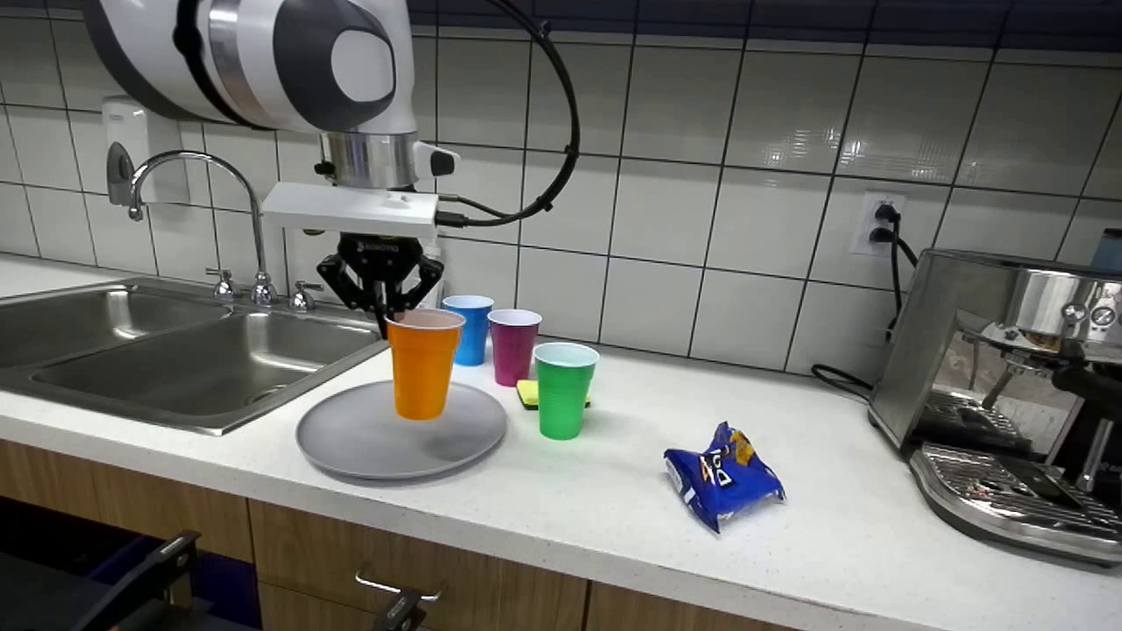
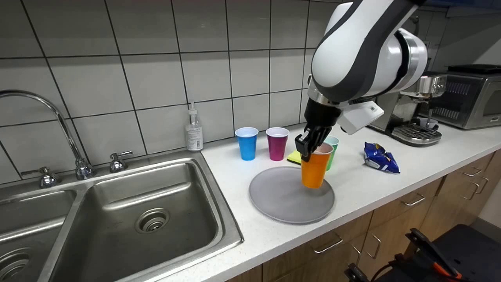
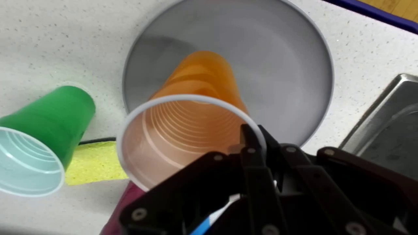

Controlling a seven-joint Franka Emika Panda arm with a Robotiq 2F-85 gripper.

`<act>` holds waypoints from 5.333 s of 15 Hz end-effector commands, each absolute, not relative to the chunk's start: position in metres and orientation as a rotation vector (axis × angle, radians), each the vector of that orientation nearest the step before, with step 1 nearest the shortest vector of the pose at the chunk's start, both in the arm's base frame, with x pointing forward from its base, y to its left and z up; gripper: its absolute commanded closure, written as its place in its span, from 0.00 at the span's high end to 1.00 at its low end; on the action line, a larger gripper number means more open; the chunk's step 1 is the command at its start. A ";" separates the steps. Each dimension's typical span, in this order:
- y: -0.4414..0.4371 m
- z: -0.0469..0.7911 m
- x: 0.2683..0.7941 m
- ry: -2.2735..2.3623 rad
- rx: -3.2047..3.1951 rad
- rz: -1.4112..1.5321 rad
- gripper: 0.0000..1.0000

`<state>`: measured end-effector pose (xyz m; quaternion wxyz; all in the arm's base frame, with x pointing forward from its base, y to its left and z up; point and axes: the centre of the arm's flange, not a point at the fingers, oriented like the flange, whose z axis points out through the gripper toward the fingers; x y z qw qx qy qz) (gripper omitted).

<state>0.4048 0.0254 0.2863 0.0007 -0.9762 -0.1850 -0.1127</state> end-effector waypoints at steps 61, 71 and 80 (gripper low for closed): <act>0.080 0.247 0.342 -1.013 -2.884 -0.240 0.83; 0.067 0.292 0.349 -1.005 -2.798 -0.224 1.00; 0.039 0.331 0.363 -0.899 -2.813 -0.333 1.00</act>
